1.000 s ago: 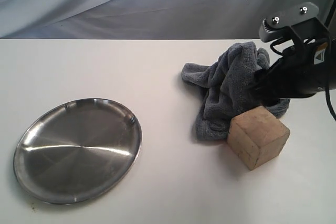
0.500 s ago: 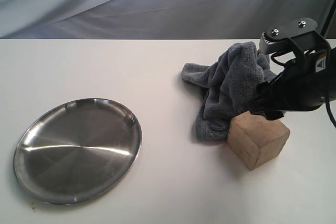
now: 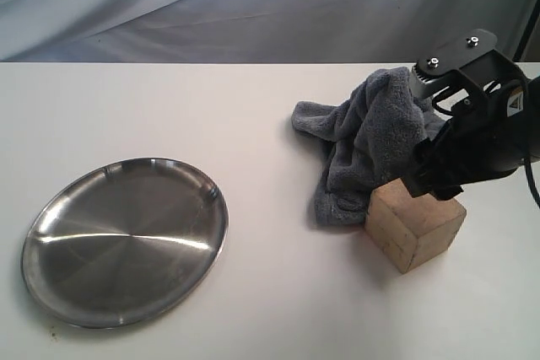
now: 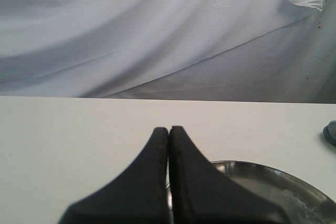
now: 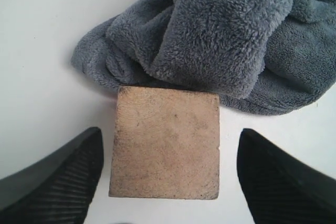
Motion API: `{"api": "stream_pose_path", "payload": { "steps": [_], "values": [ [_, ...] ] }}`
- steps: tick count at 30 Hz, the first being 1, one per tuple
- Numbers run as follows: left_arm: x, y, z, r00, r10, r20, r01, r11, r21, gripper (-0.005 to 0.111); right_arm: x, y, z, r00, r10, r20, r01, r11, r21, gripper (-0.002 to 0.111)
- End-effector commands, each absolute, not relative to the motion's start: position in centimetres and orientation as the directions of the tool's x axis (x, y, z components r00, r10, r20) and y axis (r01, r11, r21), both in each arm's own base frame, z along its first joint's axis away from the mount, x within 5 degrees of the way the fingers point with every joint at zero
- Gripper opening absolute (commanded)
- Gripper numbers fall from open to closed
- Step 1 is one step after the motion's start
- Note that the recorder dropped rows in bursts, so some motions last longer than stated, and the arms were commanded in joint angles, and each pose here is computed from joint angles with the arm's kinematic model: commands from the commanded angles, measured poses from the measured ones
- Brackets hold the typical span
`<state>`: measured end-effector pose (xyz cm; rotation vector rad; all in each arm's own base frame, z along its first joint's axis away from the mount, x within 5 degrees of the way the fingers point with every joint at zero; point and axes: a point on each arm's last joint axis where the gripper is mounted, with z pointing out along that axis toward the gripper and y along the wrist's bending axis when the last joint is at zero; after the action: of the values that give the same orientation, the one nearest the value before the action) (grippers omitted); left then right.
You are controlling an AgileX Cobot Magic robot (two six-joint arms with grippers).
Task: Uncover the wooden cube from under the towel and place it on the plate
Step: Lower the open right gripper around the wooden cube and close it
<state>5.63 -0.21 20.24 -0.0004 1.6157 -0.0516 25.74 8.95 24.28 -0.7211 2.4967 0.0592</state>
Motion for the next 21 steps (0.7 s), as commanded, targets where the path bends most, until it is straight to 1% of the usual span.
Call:
{"api": "stream_pose_path", "payload": {
  "steps": [1, 6, 8, 9, 13, 15, 18, 21],
  "values": [
    [5.6, -0.2, 20.1, -0.047, -0.034, -0.998, 0.032, 0.999, -0.036, 0.001, 25.7, 8.9, 24.6, -0.705, -0.485, -0.518, -0.510, 0.854, -0.105, 0.065],
    [5.6, -0.2, 20.1, -0.047, -0.032, -0.998, 0.032, 0.999, -0.034, 0.001, 25.6, 9.0, 24.6, -0.715, -0.479, -0.510, -0.508, 0.857, -0.094, 0.066],
    [5.6, -0.2, 20.1, -0.047, -0.032, -0.998, 0.032, 0.999, -0.034, 0.001, 25.6, 9.0, 24.6, -0.716, -0.480, -0.507, -0.508, 0.856, -0.093, 0.069],
    [5.6, -0.2, 20.1, -0.047, -0.032, -0.998, 0.032, 0.999, -0.034, 0.001, 25.6, 9.0, 24.6, -0.717, -0.478, -0.508, -0.507, 0.857, -0.091, 0.073],
    [5.6, -0.2, 20.1, -0.047, -0.032, -0.998, 0.032, 0.999, -0.034, 0.001, 25.5, 9.2, 24.6, -0.731, -0.450, -0.513, -0.494, 0.867, -0.056, 0.095],
    [5.6, -0.2, 20.1, -0.047, -0.032, -0.998, 0.032, 0.999, -0.034, 0.001, 25.8, 9.3, 23.8, -0.744, -0.454, -0.490, -0.496, 0.867, -0.051, 0.100],
    [5.6, -0.2, 20.1, -0.047, -0.034, -0.998, 0.032, 0.999, -0.036, 0.001, 26.8, 9.5, 21.7, -0.768, -0.469, -0.435, -0.500, 0.865, -0.050, 0.100],
    [5.6, -0.2, 20.1, -0.047, -0.034, -0.998, 0.032, 0.999, -0.036, 0.001, 27.6, 9.5, 20.6, -0.774, -0.464, -0.432, -0.484, 0.872, -0.070, 0.100]
  ]
}}
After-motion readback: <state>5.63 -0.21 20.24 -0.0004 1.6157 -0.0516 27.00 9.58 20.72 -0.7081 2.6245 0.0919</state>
